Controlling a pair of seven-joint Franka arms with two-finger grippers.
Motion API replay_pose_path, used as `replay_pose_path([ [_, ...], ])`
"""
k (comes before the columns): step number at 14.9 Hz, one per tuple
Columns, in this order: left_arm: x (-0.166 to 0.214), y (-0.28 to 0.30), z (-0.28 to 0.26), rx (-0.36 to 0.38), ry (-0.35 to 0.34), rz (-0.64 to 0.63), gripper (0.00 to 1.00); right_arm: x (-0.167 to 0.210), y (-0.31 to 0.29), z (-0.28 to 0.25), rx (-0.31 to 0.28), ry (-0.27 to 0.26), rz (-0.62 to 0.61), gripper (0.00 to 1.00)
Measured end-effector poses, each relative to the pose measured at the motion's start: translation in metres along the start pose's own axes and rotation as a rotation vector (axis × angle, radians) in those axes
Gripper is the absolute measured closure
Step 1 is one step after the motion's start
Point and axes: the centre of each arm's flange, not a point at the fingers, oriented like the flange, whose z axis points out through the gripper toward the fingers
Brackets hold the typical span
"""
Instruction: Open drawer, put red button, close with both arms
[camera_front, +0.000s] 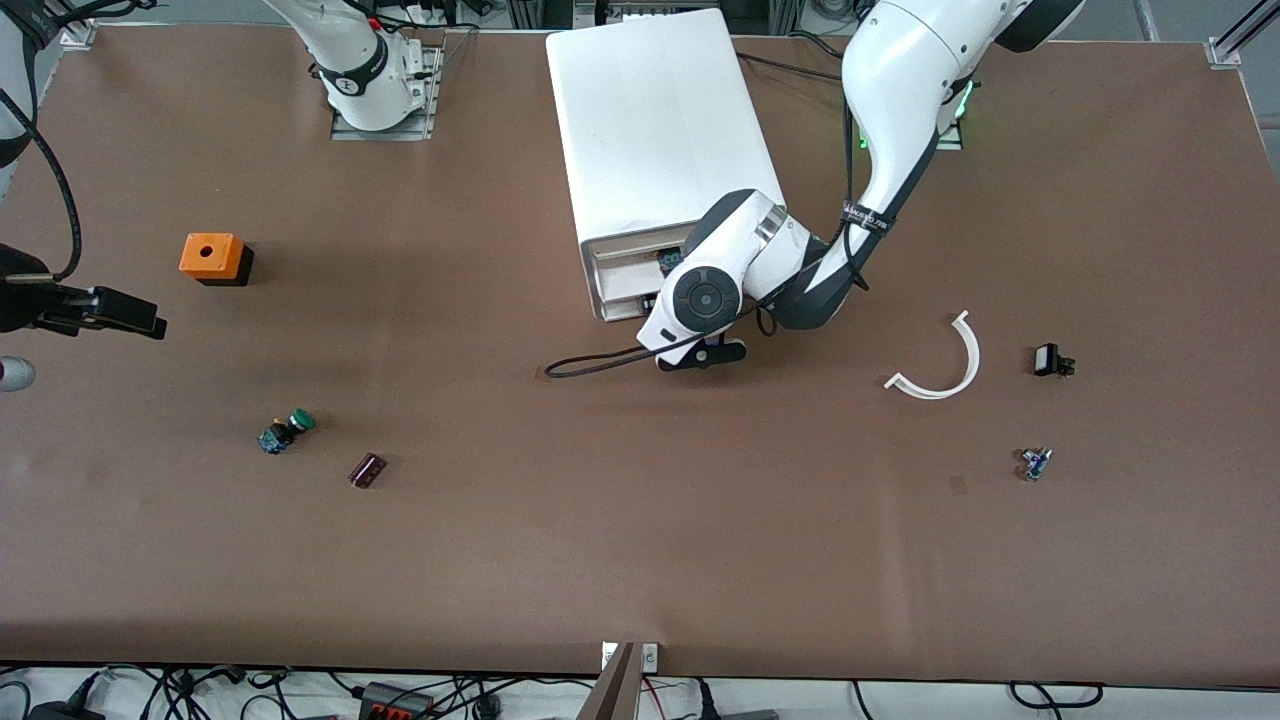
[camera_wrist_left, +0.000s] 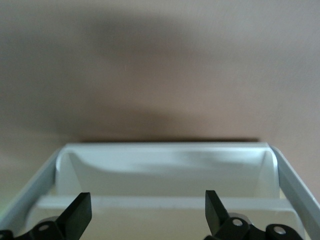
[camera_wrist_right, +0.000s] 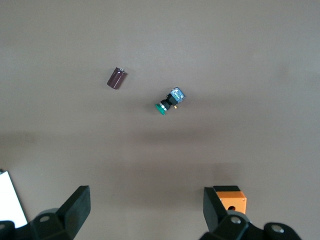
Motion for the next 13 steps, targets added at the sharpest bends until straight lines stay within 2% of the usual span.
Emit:
replay_pose_path([
  [5, -0.016, 0.004, 0.016, 0.047, -0.042, -0.141, 0.0, -0.007, 0.016, 0.003, -0.003, -0.008, 0.008, 0.0],
  [7, -0.016, 0.005, 0.017, 0.05, -0.042, -0.161, 0.0, -0.02, 0.016, 0.005, -0.004, -0.011, 0.008, 0.0],
  [9, -0.016, 0.005, 0.017, 0.05, -0.042, -0.165, 0.0, -0.037, 0.015, 0.01, -0.005, 0.008, 0.008, 0.0],
  [13, -0.013, 0.003, 0.002, 0.029, -0.022, -0.188, 0.0, -0.074, 0.013, 0.012, -0.005, -0.003, 0.008, 0.0],
])
